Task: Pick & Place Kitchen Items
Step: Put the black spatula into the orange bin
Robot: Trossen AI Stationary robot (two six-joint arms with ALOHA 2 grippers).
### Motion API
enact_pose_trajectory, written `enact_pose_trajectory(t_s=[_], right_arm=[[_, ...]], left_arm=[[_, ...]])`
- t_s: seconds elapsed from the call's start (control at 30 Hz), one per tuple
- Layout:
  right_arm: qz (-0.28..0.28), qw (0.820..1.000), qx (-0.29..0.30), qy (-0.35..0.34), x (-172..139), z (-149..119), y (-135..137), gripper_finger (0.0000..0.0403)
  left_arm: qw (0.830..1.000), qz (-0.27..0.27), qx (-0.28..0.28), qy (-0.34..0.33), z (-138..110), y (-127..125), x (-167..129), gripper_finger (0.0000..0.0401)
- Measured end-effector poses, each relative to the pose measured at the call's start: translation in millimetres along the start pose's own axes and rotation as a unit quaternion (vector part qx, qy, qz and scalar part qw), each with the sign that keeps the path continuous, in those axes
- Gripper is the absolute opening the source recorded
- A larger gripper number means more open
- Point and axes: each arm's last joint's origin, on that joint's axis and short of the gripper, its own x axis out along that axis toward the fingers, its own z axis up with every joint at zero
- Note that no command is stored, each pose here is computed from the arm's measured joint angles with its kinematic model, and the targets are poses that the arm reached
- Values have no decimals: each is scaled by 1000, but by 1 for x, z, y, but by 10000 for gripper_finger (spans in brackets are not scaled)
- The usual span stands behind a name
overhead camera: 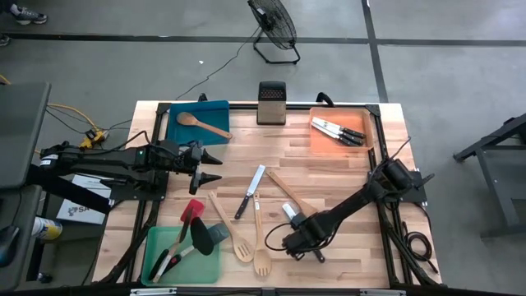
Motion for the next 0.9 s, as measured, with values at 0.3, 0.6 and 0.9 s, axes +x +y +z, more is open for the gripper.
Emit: enact_pose_trajectory(t_s=[0.3,0.6,0.9], right_arm=[[-13,1000,0,-25,-24,-2,-11,67],[-33,998,-4,-54,-61,-5,-32,67],[-85,994,-26,-58,-90,6,-60,67]], left_arm=[[1000,4,0,6,-1,0,0,262],[1000,6,-4,9,-2,1,0,262],[1000,8,-4,9,-2,1,0,262]])
